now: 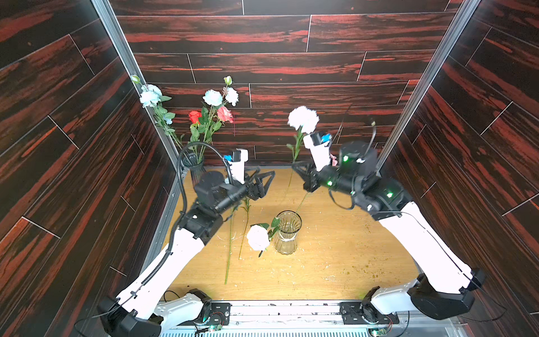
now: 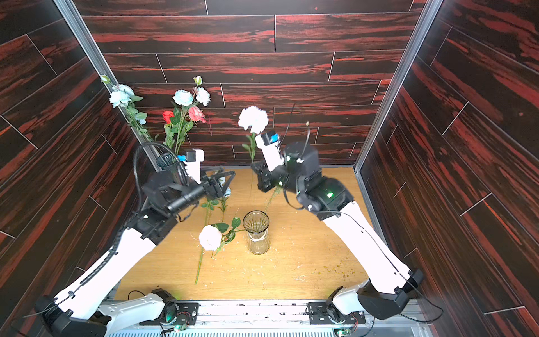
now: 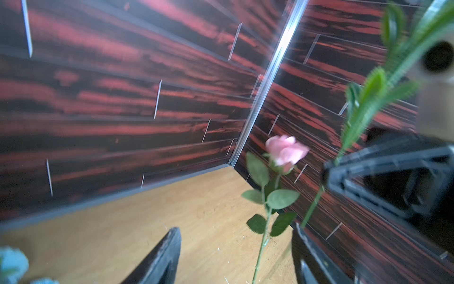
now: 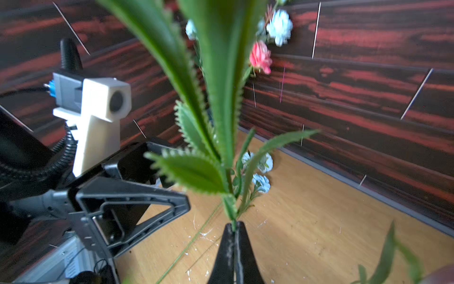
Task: Pick out blue flowers from the vase
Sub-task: Pick up the flower from the vase, then place the flower at the center of the board.
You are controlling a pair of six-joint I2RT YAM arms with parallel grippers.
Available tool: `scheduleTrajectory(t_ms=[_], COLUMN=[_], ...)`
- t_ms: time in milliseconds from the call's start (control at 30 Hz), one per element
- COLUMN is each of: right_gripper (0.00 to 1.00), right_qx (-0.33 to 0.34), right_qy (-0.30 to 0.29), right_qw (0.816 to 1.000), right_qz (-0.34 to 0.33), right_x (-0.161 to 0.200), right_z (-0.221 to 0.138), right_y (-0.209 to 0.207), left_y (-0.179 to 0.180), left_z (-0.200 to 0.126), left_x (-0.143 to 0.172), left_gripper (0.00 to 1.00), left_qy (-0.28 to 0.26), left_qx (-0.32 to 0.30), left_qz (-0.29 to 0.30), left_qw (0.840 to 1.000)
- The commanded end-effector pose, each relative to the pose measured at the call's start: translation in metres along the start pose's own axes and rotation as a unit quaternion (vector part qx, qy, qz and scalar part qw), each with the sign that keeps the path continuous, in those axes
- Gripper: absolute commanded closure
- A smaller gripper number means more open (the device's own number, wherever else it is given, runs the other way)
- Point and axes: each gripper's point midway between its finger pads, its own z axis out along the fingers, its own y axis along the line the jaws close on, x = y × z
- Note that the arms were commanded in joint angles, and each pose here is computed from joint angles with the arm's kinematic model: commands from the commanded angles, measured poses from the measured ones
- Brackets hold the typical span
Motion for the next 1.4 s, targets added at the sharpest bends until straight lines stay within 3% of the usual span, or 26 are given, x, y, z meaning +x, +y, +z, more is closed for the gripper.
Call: scheduleTrajectory(t_ms=[0,233,467,633,1100,1367], right_gripper=[1.00,1.00,1.00,1.00,1.00,1.00], right_qx=[-0.027,-0.075,-0.127,-0.160,-0.209,-0.210], right_qy=[0.028,0.024,0.079,0.091,0.072,0.074], right_qw=[0.999,0.997,0.989,0.983,0.975,0.975], right_qz=[-0.002,-0.004,0.002,0.010,0.022,0.025], right_x=[0.003,0.000,0.031,0.039,0.036,0.039], right_z=[-0.002,0.006,0.031,0.040,0.044,0.047], right_y=[0.008,0.022,0.033,0.041,0.056,0.055], left_y=[-0.002,-0.010,-0.008,-0.008,-0.029,-0.028], left_z=[-0.002,-0.004,-0.010,-0.014,-0.017,-0.015], left_x=[0.010,0.007,0.031,0.042,0.040,0.042], left_gripper=[0.26,0.29,0.33,0.34,0.50,0.79], left_qy=[0.053,0.105,0.175,0.184,0.169,0.170], left_qx=[0.043,0.120,0.149,0.165,0.242,0.246], left_qz=[0.009,0.017,0.040,0.038,0.011,-0.001], left_qw=[0.998,0.987,0.972,0.968,0.955,0.954])
